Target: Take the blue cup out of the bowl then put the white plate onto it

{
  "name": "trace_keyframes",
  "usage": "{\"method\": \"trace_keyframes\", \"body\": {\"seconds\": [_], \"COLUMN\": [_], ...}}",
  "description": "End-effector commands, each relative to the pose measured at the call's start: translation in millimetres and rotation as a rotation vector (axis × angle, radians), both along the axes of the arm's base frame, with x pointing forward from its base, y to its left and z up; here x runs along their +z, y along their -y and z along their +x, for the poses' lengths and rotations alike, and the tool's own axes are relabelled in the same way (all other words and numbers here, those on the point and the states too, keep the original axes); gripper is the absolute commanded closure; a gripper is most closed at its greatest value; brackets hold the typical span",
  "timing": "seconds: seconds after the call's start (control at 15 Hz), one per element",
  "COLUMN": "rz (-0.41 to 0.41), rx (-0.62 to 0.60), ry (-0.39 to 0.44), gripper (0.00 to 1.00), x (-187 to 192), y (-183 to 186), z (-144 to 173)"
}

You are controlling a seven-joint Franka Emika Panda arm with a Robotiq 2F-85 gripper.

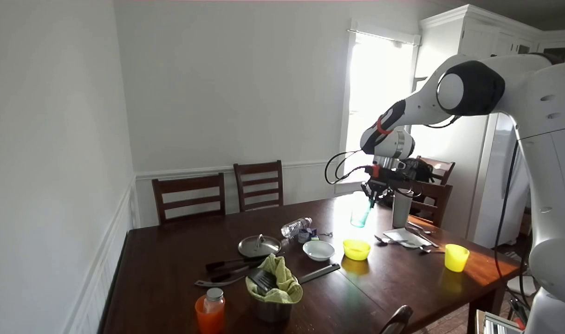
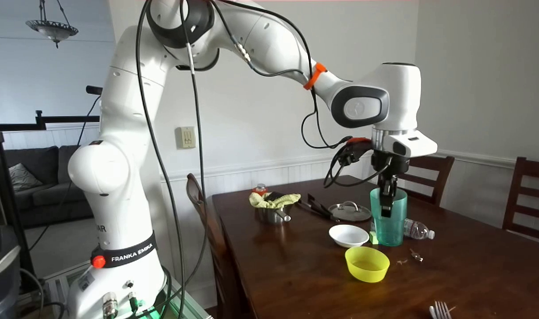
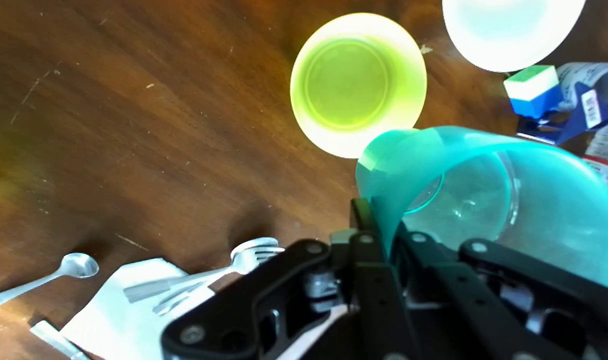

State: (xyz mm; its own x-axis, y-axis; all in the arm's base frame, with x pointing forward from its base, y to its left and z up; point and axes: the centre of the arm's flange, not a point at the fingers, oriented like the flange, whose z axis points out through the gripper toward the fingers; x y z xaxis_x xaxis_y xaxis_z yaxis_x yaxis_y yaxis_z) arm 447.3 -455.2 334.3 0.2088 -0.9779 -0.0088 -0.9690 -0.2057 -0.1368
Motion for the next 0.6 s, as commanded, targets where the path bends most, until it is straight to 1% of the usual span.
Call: {"method": "trace_keyframes", "body": {"seconds": [0.0,0.07,0.13,0.27,0.53], "rz": [-0.019,-0.016,-0.01,-0.009,-0.006], "rx": [-0.065,-0.083,-0.046,-0.062,-0.066], "ry": [-0.025,-0.034,-0.015,-0.027,-0.032], "gripper": [0.99,0.99,0.95,0.95,0.95], "x": [-1,-5,-2,-8,-11], "y": [21,26,15,20,21], "z": [-16,-20,-15,-21,-21]}}
